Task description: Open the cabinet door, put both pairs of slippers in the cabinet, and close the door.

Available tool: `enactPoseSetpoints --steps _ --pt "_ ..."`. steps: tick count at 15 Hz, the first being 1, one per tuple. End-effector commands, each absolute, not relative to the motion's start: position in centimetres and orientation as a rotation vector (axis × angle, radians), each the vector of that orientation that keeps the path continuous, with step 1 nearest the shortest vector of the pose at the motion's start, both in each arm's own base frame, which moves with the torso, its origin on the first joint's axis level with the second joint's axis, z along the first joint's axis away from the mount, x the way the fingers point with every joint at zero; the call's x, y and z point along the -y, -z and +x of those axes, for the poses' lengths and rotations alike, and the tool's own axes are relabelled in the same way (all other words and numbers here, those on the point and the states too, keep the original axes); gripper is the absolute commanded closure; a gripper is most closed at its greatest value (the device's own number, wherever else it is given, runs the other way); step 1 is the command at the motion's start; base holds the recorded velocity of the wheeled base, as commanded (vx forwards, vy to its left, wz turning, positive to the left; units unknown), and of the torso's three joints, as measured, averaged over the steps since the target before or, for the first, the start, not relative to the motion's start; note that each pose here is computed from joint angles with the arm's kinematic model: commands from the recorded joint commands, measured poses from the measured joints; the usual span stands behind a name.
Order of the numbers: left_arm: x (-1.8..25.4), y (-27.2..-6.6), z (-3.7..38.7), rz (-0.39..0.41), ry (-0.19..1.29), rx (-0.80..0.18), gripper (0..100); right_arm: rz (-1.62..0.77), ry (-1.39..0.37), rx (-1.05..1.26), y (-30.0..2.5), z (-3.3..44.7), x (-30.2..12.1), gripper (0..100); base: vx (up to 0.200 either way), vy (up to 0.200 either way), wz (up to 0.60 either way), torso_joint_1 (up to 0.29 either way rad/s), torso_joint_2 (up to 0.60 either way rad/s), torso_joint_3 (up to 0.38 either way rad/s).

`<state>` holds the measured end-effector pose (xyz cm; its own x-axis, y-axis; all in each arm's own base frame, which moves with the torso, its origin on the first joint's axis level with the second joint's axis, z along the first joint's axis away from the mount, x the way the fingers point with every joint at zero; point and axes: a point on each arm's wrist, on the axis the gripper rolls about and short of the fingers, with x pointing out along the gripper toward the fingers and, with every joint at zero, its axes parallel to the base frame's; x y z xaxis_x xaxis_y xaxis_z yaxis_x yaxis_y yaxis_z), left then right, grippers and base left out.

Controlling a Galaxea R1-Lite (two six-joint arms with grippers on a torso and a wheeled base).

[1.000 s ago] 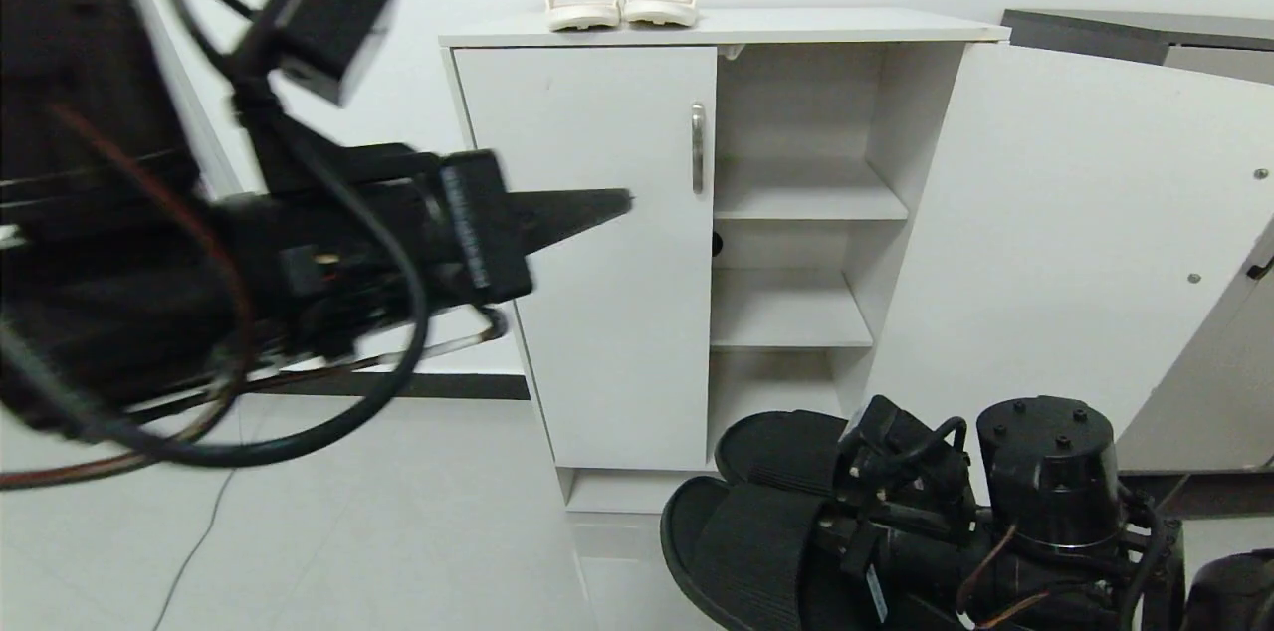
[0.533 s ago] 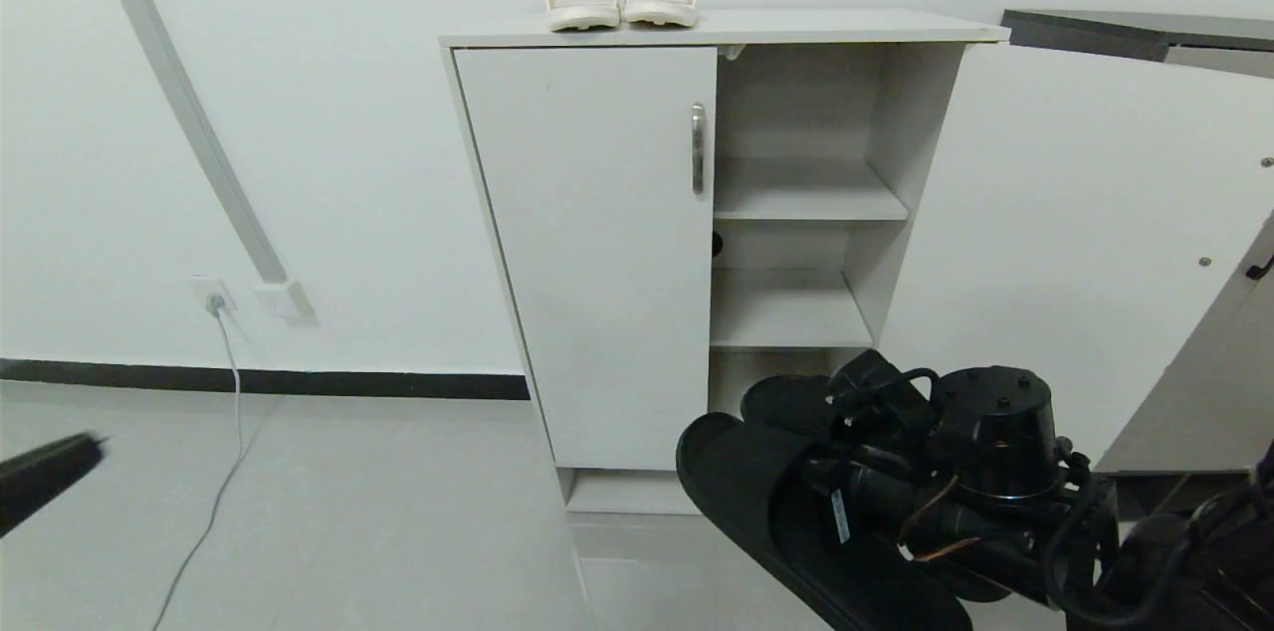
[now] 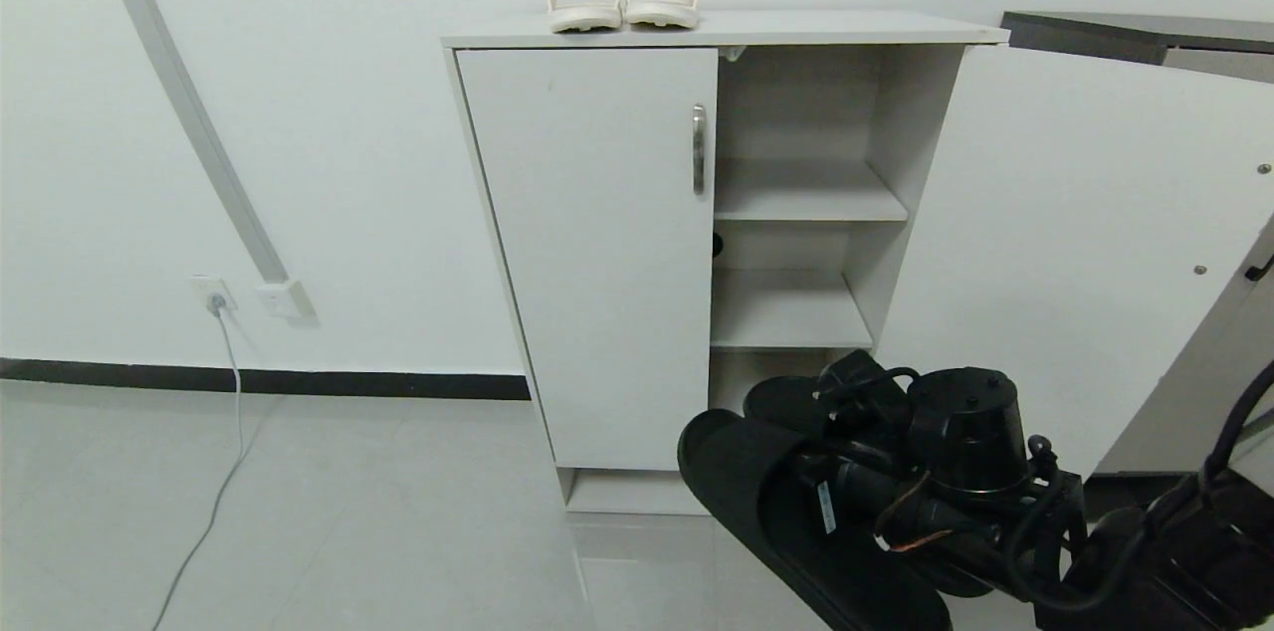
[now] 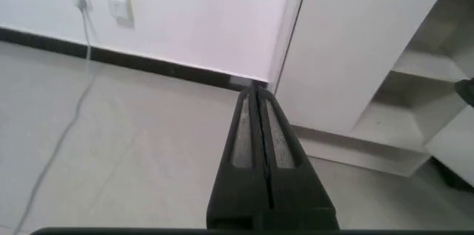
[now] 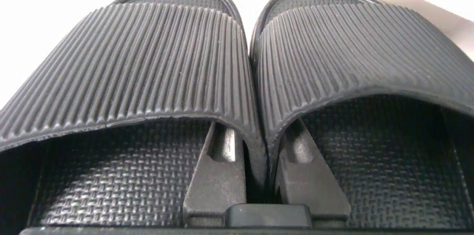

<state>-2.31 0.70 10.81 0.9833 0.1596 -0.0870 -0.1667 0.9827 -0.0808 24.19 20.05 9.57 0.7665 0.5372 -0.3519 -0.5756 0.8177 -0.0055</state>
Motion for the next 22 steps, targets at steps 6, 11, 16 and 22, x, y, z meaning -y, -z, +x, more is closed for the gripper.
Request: enactPoseSetpoints --steps 6,11,16,22 --pt "0.0 -7.5 -2.3 0.029 -0.006 -0.011 100 -0.122 -0.614 -0.356 -9.3 24.0 -20.3 100 0.000 0.000 0.00 0.000 0.00 0.000" --pt "0.1 -7.5 -2.3 0.028 0.040 -0.006 100 -0.101 -0.423 -0.357 -7.4 25.1 -22.6 100 0.000 0.000 0.00 0.000 0.00 0.000" --pt "0.1 -7.5 -2.3 0.024 0.038 -0.004 100 -0.041 -0.160 -0.293 -4.4 28.0 -26.5 100 0.000 0.000 0.00 0.000 0.00 0.000" --pt "0.1 -7.5 -2.3 0.020 0.037 -0.004 100 -0.043 -0.078 -0.266 -4.0 28.9 -27.1 100 0.000 0.000 0.00 0.000 0.00 0.000"
